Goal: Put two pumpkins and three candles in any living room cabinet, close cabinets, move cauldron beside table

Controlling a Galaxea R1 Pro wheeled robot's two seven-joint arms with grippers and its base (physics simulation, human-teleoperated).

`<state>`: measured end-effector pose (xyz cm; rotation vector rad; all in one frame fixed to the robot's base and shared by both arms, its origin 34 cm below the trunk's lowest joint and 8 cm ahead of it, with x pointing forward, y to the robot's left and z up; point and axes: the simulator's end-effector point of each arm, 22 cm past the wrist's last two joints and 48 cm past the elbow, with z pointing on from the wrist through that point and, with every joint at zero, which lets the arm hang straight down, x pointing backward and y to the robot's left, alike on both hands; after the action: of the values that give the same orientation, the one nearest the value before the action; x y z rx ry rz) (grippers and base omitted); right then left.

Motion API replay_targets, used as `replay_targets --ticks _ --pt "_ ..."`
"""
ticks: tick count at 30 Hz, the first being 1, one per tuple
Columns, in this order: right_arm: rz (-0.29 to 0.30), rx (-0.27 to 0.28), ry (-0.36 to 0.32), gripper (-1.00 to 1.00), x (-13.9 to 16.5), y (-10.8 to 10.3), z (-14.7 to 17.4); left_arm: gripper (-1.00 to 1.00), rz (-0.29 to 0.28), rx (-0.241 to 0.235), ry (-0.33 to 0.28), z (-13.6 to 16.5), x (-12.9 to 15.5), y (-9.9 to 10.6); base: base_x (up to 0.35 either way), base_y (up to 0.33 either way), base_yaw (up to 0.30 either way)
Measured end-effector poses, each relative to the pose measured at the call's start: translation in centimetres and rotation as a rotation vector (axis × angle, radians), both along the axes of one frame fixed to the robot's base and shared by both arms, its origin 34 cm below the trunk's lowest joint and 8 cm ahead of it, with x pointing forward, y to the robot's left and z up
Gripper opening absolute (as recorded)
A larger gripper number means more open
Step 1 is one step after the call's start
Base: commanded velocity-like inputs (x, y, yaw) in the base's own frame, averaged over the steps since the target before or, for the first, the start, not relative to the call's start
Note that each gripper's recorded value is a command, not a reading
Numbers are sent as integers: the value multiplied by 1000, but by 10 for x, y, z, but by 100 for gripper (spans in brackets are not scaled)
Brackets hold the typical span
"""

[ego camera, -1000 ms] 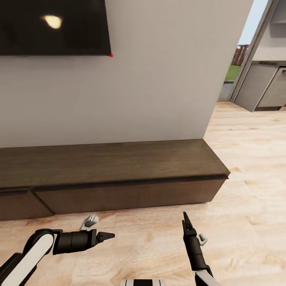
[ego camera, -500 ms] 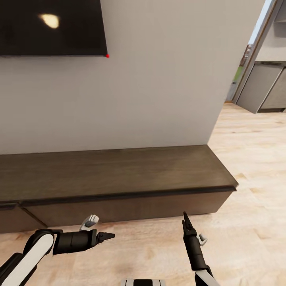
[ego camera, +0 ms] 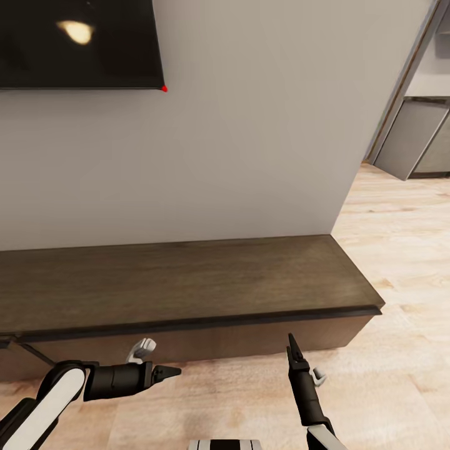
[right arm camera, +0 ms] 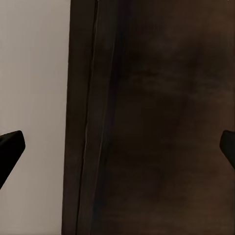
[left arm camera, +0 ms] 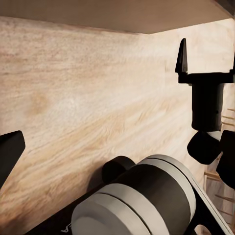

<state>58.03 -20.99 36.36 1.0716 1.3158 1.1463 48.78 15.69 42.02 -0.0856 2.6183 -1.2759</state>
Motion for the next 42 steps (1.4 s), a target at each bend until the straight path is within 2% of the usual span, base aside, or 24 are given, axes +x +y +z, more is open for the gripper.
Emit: replay_targets --ticks 15,42 --pt "-6 -2 31 100 0 -1 -7 100 -3 -1 3 -1 -1 -1 -6 6 0" --pt "-3 -6 25 100 1 0 -3 100 2 2 -8 3 1 1 35 3 0"
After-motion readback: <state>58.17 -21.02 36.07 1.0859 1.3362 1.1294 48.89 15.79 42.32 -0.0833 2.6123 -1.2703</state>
